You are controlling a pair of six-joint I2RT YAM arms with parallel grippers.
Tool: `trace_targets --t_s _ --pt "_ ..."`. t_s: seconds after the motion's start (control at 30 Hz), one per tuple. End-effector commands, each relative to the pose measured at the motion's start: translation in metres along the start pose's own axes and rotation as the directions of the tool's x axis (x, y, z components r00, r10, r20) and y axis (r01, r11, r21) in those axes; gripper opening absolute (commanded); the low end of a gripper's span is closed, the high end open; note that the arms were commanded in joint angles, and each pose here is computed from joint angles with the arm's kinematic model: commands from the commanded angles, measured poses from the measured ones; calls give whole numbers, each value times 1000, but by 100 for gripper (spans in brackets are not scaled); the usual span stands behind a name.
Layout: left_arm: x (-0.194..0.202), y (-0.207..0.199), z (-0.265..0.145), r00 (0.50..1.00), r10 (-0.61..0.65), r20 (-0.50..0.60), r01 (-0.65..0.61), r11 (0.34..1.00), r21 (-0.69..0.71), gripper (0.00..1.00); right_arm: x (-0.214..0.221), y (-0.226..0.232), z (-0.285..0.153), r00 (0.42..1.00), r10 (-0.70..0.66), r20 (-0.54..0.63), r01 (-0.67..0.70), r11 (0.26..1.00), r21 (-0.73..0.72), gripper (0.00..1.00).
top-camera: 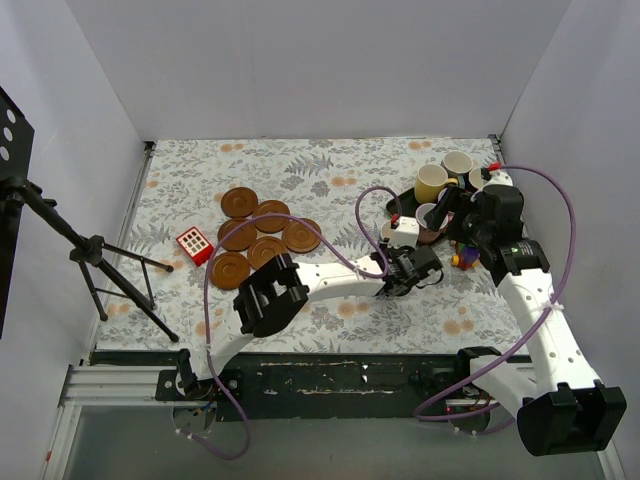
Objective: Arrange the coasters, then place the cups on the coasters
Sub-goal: Pick up the cup from the tray.
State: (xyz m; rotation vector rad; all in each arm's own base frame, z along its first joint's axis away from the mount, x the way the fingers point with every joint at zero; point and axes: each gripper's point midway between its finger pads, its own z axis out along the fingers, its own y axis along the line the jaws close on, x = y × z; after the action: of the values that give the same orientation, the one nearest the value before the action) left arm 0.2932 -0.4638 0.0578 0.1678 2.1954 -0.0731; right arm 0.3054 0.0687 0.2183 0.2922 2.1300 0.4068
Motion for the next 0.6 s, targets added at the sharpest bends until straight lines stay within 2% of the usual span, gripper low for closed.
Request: trace_targets --t_s 0.0,0.1,0.23,0.43,0.57 --pt "-68 23 -37 998 -16 56 13 998 58 0 -13 -1 -7 998 -25 59 24 1000 10 89" --pt "-75 39 -43 999 -16 43 12 994 109 0 -15 -1 -10 997 -24 69 23 1000 13 89" --pt "-89 57 -58 996 13 87 -27 986 167 0 -23 -1 -16 995 -26 101 24 1000 18 89" --pt "-81 83 -62 996 17 93 -39 972 232 0 -25 -1 -18 993 -25 114 23 1000 19 89" --pt "-75 84 -66 994 -9 111 -27 948 317 0 -21 -2 -15 994 -27 102 25 999 23 89"
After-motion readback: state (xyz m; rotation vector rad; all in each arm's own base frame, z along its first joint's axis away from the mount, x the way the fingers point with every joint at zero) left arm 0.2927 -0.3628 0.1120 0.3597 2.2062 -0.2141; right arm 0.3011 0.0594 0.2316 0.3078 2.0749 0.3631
